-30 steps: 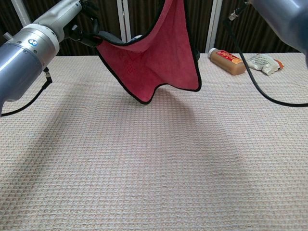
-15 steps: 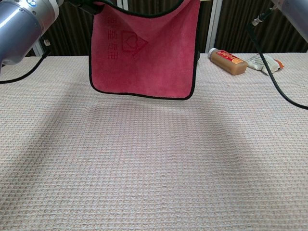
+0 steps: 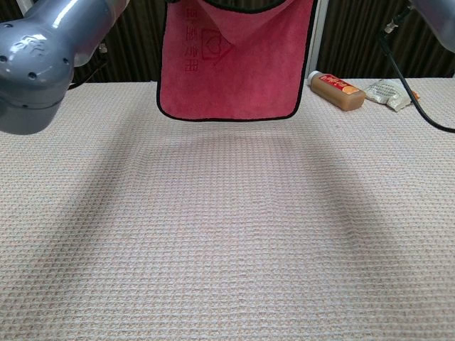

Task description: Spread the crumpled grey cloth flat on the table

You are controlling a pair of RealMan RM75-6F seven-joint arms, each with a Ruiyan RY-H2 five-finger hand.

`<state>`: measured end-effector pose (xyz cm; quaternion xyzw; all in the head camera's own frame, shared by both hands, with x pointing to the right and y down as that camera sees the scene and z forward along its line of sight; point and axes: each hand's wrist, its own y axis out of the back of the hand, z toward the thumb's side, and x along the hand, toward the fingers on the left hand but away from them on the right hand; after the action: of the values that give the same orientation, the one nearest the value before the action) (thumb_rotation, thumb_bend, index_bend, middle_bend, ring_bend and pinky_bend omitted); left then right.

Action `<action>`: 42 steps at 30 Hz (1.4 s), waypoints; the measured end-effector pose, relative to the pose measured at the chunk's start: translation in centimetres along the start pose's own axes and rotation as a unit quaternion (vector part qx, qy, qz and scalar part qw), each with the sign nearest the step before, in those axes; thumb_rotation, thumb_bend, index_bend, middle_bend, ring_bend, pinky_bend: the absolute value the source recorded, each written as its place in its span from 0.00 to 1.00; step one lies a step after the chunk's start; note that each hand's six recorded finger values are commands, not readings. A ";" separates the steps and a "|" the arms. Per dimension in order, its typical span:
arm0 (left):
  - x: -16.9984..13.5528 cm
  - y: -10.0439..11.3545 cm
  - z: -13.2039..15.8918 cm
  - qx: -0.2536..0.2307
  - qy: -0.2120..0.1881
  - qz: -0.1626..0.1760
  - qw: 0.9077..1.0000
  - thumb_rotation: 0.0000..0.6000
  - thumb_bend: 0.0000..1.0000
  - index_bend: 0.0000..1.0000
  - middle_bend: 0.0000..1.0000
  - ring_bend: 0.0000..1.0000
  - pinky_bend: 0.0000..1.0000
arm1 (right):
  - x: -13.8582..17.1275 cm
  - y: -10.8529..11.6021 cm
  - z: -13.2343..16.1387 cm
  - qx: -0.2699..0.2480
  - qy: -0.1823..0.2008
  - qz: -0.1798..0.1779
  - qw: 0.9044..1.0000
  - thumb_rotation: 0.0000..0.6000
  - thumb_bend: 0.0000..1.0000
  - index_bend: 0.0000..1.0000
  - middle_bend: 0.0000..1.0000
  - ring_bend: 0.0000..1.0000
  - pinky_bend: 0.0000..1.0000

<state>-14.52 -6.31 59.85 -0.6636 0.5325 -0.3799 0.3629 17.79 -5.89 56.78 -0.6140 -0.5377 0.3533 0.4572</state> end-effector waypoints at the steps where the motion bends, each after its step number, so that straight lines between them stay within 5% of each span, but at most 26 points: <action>1: 0.3 -0.2 0.3 -0.001 0.000 0.000 1.000 1.00 0.52 0.72 0.12 0.00 0.01 | -0.5 -0.2 -0.1 0.001 -0.001 0.000 1.000 1.00 0.57 0.69 0.29 0.14 0.19; 9: 0.4 -3.5 2.5 -0.025 -0.007 -0.028 0.999 1.00 0.52 0.72 0.12 0.00 0.01 | -0.9 -2.2 -0.3 -0.012 0.001 0.011 1.000 1.00 0.57 0.69 0.29 0.14 0.19; 19: -6.1 -7.2 0.2 -0.055 -0.005 -0.081 0.995 1.00 0.52 0.73 0.12 0.00 0.00 | 5.5 -4.2 -1.4 -0.018 0.017 0.056 0.998 1.00 0.57 0.69 0.29 0.14 0.19; 31: -13.3 -6.3 -2.4 -0.106 0.002 -0.119 0.987 1.00 0.52 0.73 0.12 0.00 0.00 | 13.5 -4.7 1.4 -0.008 0.068 0.107 0.992 1.00 0.57 0.69 0.29 0.14 0.19; 42: -18.7 -5.6 -4.0 -0.112 -0.001 -0.152 0.982 1.00 0.52 0.73 0.12 0.00 0.00 | 18.1 -4.8 1.0 -0.001 0.062 0.144 0.988 1.00 0.57 0.69 0.29 0.14 0.19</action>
<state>-18.41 12.65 64.42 -0.7732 0.4645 -0.3684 0.2251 18.38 12.08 62.07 -0.7062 -0.4147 0.3764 0.4331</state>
